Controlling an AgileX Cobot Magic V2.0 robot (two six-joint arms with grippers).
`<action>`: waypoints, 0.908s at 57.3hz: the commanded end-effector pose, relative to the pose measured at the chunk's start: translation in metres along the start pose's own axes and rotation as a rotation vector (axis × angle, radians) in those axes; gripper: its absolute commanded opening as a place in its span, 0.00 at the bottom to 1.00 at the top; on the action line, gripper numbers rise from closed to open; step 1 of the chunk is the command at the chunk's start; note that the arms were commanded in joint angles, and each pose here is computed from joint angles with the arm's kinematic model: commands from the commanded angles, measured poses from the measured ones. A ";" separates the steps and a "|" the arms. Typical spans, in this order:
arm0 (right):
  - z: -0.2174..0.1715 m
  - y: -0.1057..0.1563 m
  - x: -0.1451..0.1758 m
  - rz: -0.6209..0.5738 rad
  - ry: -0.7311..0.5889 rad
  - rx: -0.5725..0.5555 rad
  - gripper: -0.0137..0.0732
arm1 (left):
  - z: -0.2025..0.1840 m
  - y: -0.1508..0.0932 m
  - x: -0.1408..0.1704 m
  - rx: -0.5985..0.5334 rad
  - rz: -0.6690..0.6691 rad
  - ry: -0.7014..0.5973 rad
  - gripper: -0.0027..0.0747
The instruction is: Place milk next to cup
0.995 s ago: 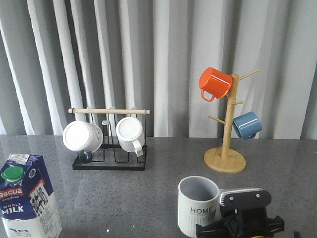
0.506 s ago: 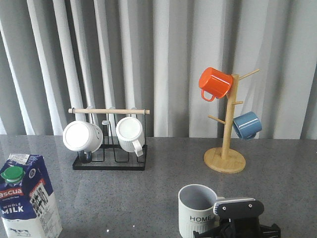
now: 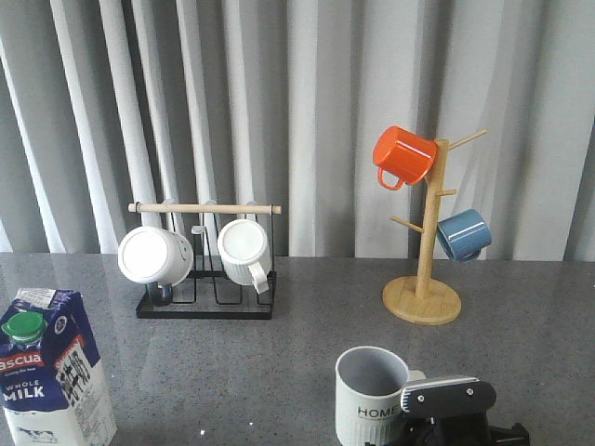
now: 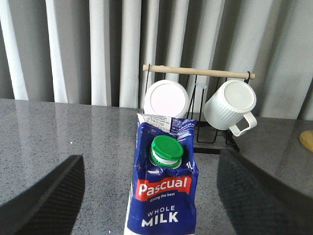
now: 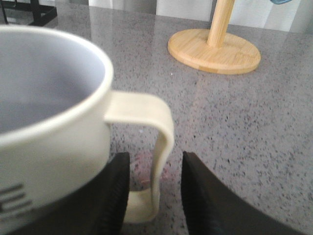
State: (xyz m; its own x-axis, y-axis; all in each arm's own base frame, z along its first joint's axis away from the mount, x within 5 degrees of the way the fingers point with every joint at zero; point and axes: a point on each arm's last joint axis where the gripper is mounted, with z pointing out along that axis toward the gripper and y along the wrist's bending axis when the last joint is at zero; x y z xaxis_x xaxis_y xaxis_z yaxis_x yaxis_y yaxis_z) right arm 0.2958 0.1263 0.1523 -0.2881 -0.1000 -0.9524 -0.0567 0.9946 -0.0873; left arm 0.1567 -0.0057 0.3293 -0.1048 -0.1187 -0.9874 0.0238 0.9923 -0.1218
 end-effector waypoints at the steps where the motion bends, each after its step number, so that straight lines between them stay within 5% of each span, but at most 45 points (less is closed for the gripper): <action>1: -0.011 -0.005 -0.026 0.005 -0.144 0.006 0.50 | -0.002 -0.003 -0.018 0.023 -0.014 -0.109 0.72; 30: -0.073 -0.025 -0.055 -0.119 -0.180 -0.096 0.50 | -0.002 -0.003 -0.018 0.023 -0.014 -0.109 0.72; 41: -0.097 -0.048 -0.080 -0.095 -0.252 0.017 0.48 | -0.002 -0.003 -0.018 0.023 -0.014 -0.109 0.72; 52: -0.123 -0.076 -0.104 -0.129 -0.340 0.093 0.36 | -0.002 -0.003 -0.018 0.023 -0.014 -0.109 0.72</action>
State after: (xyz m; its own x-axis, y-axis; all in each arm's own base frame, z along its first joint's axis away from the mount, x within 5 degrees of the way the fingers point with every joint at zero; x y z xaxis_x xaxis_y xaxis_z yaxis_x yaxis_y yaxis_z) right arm 0.2193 0.0684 0.2680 -0.0563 -0.1840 -0.9813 -0.0365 0.9826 -0.1821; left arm 0.1567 -0.0057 0.3293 -0.1048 -0.1187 -0.9874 0.0238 0.9923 -0.1218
